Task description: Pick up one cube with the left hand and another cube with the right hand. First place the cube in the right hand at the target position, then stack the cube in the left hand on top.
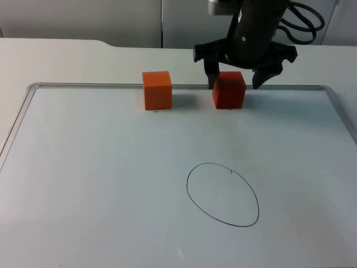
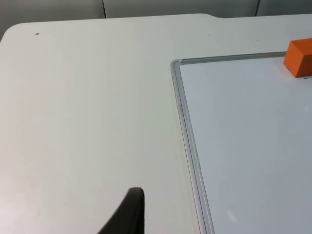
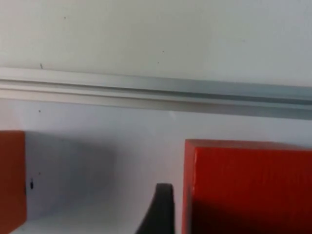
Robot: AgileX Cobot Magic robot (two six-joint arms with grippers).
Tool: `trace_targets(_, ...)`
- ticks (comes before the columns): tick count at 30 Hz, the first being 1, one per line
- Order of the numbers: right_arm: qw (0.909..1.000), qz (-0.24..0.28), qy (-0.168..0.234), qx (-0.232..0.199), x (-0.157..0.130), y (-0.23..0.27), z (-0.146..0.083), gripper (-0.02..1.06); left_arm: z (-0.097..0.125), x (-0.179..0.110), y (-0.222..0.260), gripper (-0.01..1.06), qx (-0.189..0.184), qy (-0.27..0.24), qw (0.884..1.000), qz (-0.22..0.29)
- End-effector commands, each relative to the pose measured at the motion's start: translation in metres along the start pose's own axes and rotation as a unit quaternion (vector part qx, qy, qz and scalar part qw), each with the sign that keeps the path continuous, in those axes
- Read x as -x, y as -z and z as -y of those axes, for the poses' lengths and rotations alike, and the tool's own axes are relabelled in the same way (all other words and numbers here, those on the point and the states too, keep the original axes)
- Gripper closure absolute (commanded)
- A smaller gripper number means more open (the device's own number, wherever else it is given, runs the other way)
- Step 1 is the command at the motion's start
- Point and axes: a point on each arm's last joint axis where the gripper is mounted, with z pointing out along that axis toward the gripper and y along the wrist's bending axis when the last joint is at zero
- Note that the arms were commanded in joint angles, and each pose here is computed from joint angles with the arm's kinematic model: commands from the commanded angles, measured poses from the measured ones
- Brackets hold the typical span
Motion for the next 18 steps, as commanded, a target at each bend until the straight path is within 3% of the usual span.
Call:
trace_targets(1,1.0,0.008,-0.002,-0.001,0.003,0.004,0.002,0.41,0.0,-0.001,-0.001,0.06,0.002,0.001,1.0,0.002)
trace_targets(7,1.0,0.006,-0.002,-0.001,0.003,0.003,0.002,0.6,0.0,-0.001,-0.001,0.06,0.002,0.001,1.0,0.002)
trace_targets(10,1.0,0.005,-0.002,-0.002,0.003,0.003,0.002,0.87,0.0,-0.001,-0.001,0.06,0.002,0.001,1.0,0.002)
trace_targets(11,1.0,0.005,-0.002,-0.002,0.003,0.003,0.002,0.87,0.0,-0.001,-0.001,0.06,0.002,0.001,1.0,0.002)
trace_targets(13,1.0,0.008,-0.002,-0.001,0.004,0.005,0.002,1.05,0.0,-0.001,-0.001,0.06,0.002,0.001,1.0,0.002)
trace_targets(18,0.9998,0.018,0.008,0.001,0.008,0.022,0.003,1.05,0.0,-0.001,-0.001,0.06,0.002,0.001,1.0,0.002)
